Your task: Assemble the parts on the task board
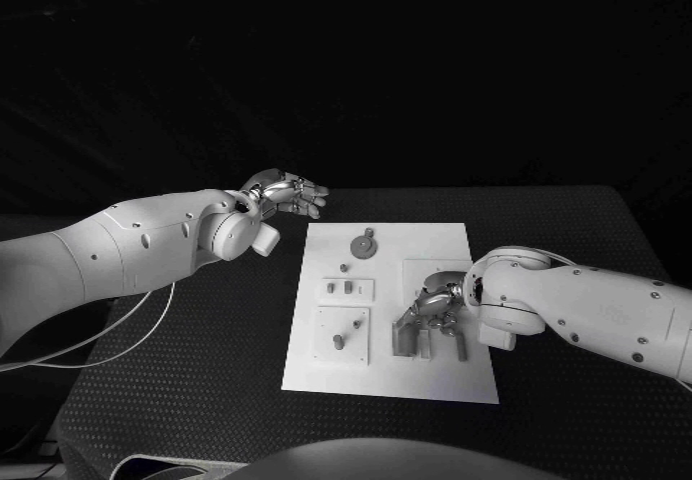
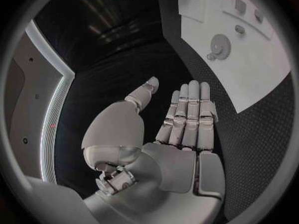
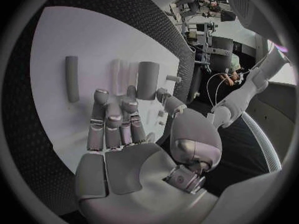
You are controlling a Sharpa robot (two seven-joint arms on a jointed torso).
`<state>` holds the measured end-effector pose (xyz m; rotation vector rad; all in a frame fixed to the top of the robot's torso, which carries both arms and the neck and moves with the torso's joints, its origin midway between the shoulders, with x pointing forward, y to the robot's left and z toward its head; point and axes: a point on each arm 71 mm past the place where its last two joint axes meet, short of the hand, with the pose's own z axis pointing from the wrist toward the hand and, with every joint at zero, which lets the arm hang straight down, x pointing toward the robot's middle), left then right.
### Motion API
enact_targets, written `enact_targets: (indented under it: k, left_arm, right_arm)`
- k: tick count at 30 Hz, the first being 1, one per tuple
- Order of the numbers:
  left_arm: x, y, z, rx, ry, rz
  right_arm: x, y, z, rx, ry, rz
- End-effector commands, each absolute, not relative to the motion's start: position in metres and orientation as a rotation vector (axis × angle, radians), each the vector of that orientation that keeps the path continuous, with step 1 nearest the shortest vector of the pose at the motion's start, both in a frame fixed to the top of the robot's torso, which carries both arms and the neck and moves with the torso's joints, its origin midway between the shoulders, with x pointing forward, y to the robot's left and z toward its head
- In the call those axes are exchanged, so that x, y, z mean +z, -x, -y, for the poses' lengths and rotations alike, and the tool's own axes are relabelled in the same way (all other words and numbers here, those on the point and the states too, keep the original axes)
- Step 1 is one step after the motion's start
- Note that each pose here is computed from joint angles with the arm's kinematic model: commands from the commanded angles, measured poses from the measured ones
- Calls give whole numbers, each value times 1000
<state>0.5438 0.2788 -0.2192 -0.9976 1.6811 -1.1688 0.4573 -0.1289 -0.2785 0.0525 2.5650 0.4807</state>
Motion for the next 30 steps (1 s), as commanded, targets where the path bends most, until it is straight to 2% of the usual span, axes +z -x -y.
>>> enact_targets:
  k: [1, 17, 24, 26, 30]
  left_arm:
    - [-219, -544, -277, -1186, 994, -1690]
    - [-219, -544, -277, -1186, 994, -1688]
    - [-218, -544, -277, -1184, 993, -1683]
    - [-218, -544, -278, -1183, 993, -1679]
    - [-218, -544, -278, -1184, 991, -1674]
  right_arm:
    - [-280, -456, 128, 474, -23, -2572]
    - [-278, -455, 129, 483, -17, -2537]
    - [-269, -451, 136, 580, -23, -2412]
    - [-262, -450, 139, 639, -33, -2354]
    - [-248, -449, 152, 666, -95, -2240]
